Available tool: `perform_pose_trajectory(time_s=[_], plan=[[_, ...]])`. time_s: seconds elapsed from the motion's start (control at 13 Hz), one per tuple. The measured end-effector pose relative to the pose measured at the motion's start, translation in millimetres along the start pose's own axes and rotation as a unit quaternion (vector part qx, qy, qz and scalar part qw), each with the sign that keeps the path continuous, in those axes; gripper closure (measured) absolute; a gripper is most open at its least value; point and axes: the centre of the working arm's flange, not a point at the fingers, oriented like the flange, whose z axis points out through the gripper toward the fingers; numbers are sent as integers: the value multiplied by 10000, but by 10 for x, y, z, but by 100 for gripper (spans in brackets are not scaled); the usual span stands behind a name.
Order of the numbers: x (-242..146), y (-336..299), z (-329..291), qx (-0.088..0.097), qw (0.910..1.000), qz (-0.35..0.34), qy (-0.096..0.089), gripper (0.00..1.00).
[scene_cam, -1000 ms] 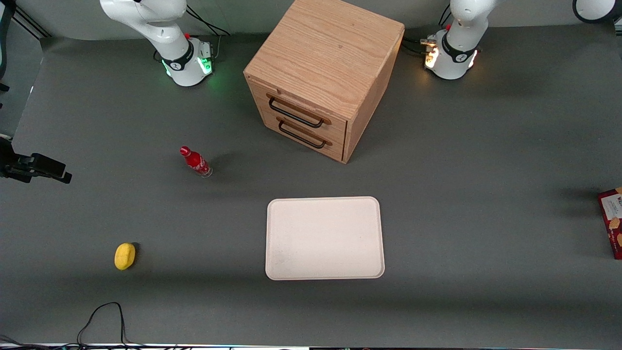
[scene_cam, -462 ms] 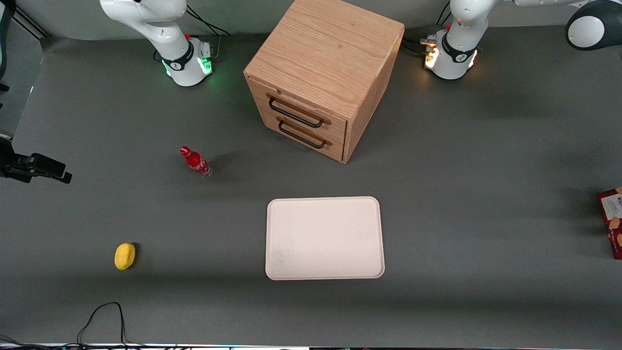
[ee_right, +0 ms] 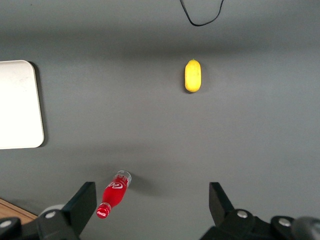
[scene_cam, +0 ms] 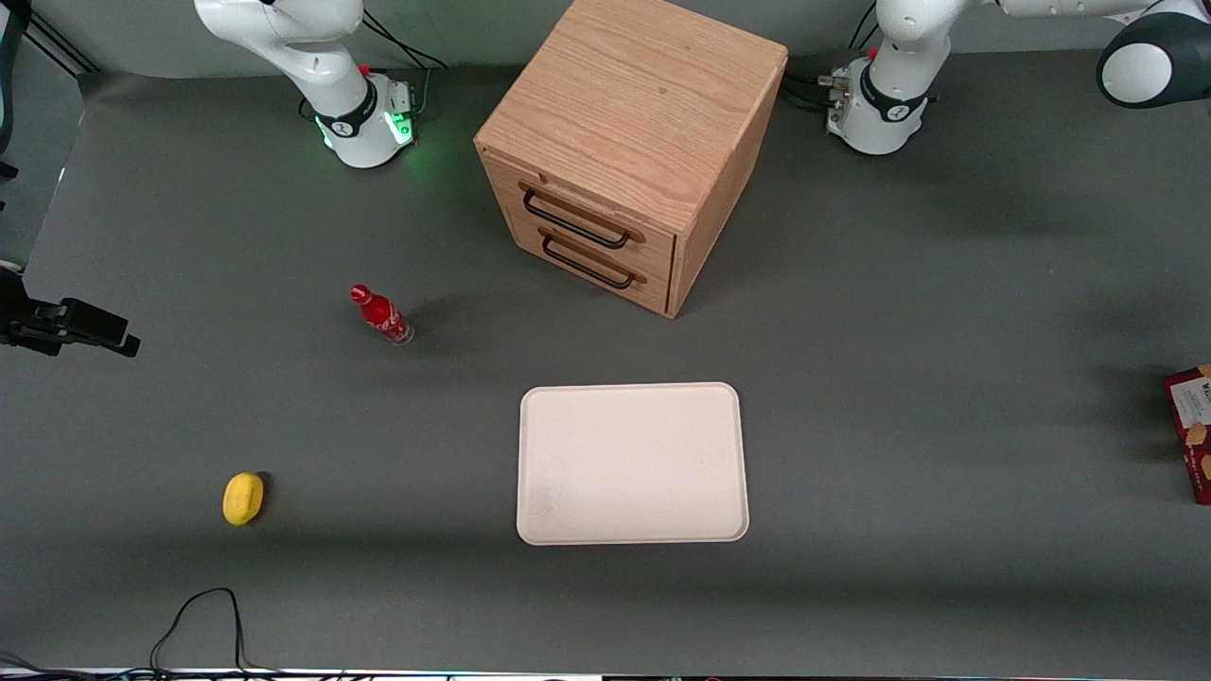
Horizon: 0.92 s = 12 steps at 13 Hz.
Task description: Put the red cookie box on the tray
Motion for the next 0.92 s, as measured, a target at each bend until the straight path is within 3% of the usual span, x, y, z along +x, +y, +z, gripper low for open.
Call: perform_pose_trajectory(time_s=[0.31,0.92], plan=[[-1,-28,165,14,10000,-22,22,3],[1,-27,175,34,10000,-8,4,97]])
